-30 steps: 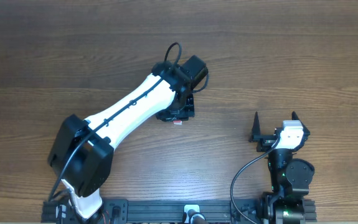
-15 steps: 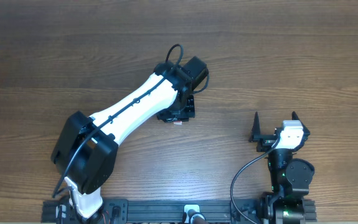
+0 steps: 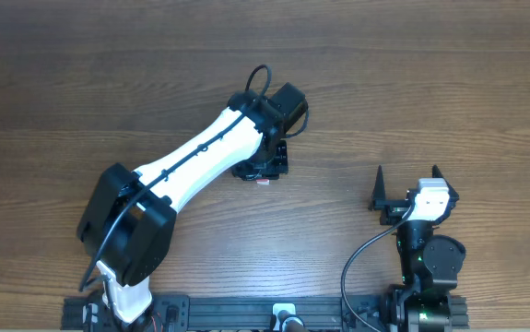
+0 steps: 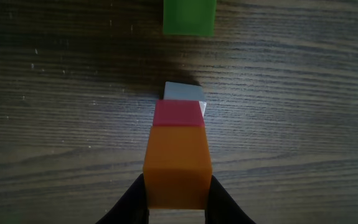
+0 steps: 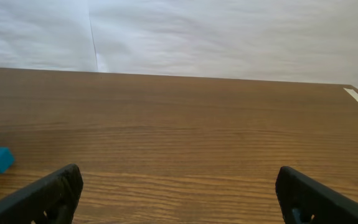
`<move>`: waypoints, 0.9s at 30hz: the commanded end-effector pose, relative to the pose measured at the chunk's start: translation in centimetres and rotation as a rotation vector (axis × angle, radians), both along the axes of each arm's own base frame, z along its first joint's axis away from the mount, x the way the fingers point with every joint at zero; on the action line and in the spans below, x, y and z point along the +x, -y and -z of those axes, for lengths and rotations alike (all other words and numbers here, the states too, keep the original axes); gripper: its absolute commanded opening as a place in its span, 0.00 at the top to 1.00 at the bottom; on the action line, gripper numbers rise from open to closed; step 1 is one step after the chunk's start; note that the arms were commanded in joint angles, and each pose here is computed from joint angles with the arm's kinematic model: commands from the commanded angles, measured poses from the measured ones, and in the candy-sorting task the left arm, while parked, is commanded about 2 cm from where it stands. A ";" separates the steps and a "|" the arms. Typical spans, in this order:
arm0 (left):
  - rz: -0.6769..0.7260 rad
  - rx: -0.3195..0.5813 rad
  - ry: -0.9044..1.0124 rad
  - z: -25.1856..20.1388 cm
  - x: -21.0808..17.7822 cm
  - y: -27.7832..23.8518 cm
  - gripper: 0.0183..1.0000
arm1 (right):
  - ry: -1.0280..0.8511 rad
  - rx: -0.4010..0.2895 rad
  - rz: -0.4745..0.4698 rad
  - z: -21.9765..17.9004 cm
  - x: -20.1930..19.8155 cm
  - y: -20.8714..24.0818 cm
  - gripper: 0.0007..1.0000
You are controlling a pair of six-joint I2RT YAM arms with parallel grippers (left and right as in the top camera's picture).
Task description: Stack Cubes
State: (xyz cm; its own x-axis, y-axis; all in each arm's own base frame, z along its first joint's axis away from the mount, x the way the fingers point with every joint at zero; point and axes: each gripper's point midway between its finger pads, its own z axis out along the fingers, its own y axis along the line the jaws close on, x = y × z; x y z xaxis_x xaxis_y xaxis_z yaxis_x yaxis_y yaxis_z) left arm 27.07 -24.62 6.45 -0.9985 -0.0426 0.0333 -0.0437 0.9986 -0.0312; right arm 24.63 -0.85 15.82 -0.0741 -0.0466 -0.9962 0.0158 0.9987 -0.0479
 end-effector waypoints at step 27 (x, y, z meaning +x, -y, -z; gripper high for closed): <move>0.012 0.003 0.006 0.1 0.6 0.0 0.86 | 0.002 0.005 0.011 0.1 0.0 0.2 0.01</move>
State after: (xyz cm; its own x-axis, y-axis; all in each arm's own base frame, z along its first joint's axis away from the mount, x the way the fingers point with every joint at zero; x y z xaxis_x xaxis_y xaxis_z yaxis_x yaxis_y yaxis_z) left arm 27.06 -24.61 6.38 -0.9987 -0.0381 0.0343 -0.0391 0.9988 -0.0298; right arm 24.63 -0.85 15.82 -0.0741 -0.0473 -0.9961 0.0157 0.9987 -0.0486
